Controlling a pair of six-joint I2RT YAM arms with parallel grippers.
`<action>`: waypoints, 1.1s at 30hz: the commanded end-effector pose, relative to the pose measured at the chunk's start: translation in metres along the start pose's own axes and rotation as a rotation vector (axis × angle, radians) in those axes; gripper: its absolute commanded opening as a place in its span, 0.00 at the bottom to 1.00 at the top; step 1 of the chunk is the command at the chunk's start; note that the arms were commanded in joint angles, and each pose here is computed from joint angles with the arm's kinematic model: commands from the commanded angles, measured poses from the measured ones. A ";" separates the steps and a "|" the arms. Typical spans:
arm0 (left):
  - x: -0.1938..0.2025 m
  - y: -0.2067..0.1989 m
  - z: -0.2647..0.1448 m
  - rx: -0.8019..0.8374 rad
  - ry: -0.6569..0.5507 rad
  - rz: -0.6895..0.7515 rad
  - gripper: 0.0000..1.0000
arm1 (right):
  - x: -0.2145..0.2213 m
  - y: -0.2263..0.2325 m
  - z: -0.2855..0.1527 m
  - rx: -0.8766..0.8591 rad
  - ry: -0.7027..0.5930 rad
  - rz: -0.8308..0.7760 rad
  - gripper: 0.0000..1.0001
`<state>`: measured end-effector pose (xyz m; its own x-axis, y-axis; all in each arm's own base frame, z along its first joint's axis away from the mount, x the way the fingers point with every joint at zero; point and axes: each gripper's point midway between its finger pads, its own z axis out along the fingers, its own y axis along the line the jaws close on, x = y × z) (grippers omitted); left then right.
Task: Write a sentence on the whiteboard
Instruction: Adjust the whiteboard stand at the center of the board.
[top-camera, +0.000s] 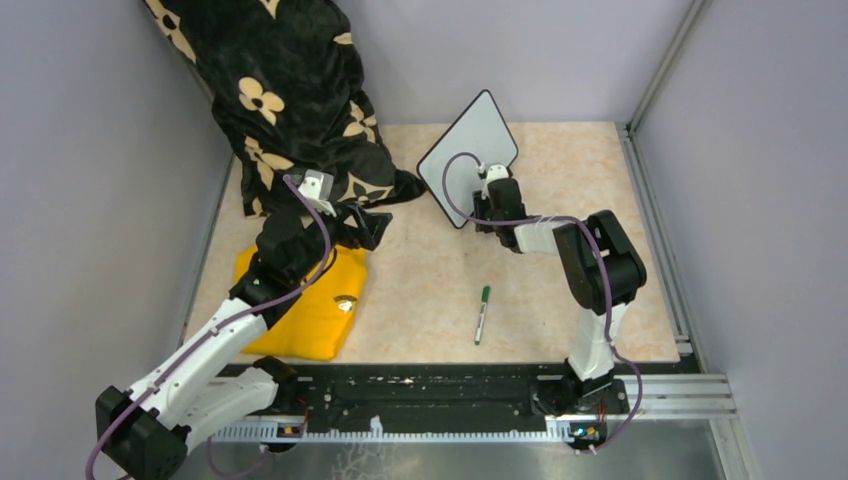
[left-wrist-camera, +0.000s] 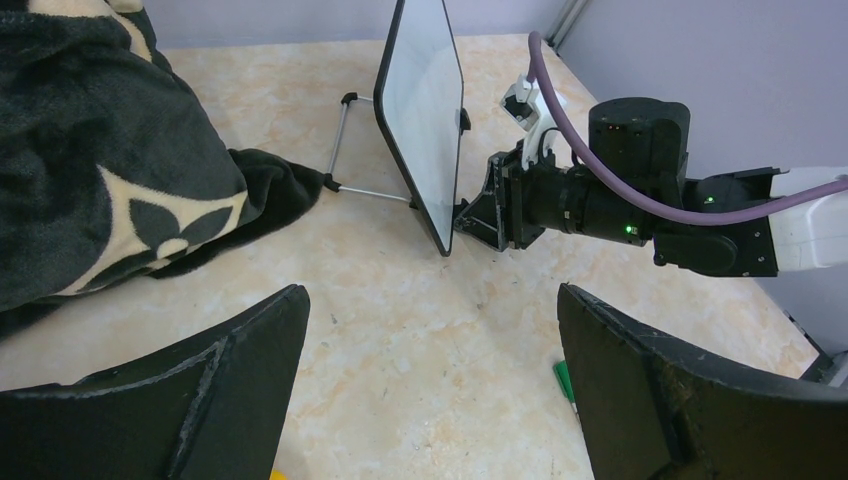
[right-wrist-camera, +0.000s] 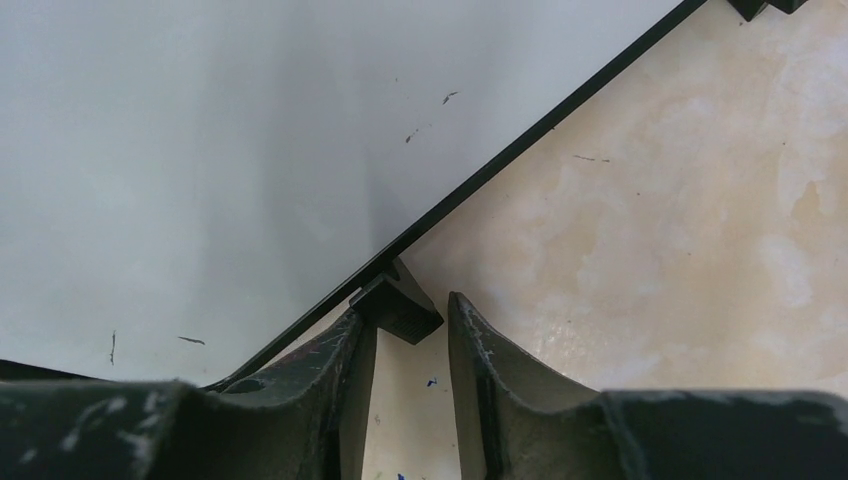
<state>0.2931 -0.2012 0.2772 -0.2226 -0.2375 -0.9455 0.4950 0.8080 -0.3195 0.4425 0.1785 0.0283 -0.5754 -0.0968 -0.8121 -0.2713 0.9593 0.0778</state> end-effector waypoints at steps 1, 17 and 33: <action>-0.005 -0.003 0.001 0.019 -0.021 0.009 0.99 | -0.021 0.003 0.005 -0.027 -0.050 -0.011 0.30; -0.006 -0.007 0.000 0.038 -0.019 0.003 0.99 | -0.006 0.010 -0.010 -0.038 -0.041 -0.016 0.10; -0.008 -0.009 -0.002 0.050 -0.025 0.000 0.99 | -0.008 -0.002 -0.002 0.036 0.013 -0.016 0.52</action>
<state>0.2902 -0.2051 0.2770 -0.2307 -0.2326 -0.9448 0.5164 0.7937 -0.3215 0.4350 0.1820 0.0286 -0.5810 -0.1142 -0.8058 -0.2803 0.9576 0.0665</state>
